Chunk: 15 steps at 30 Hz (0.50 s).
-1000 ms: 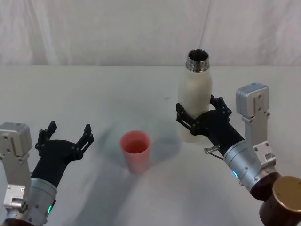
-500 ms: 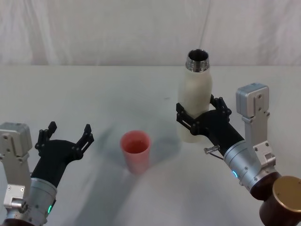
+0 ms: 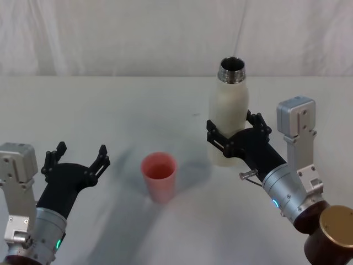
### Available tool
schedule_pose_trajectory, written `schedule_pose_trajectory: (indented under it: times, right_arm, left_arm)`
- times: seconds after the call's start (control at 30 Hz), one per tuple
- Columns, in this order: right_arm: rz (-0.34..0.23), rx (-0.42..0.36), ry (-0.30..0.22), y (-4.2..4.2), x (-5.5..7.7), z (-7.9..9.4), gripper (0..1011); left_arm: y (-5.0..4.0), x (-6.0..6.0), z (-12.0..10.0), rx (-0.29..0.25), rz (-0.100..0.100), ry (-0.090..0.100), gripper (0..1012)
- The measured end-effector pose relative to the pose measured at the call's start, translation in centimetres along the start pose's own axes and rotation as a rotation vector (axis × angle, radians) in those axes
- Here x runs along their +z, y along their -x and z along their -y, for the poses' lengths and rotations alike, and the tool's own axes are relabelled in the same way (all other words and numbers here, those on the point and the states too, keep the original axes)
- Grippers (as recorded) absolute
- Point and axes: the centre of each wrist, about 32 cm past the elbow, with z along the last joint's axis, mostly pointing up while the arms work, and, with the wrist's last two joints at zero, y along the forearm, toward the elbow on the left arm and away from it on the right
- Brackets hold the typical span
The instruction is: Grasp the thermos with one hand and pour water into the cup lid.
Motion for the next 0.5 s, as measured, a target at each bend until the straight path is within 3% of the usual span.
schedule_pose_trajectory:
  times: [0.17, 0.3, 0.4, 0.43, 0.5]
  right_arm:
    - [0.006, 0.001, 0.0, 0.02, -0.01, 0.01, 950]
    - [0.094, -0.001, -0.006, 0.2, -0.11, 0.01, 950]
    - [0.203, 0.004, -0.007, 0.44, -0.18, 0.03, 950]
    - [0.203, 0.004, -0.007, 0.44, -0.18, 0.03, 950]
    - [0.276, 0.012, -0.005, 0.51, -0.22, 0.06, 950]
  left_arm:
    - [0.0, 0.0, 0.0, 0.0, 0.0, 0.0, 1001]
    - [0.0, 0.0, 0.0, 0.0, 0.0, 0.0, 1001]
    - [0.0, 0.0, 0.0, 0.0, 0.0, 0.0, 1001]
    - [0.0, 0.0, 0.0, 0.0, 0.0, 0.0, 1001]
    - [0.0, 0.0, 0.0, 0.0, 0.0, 0.0, 1001]
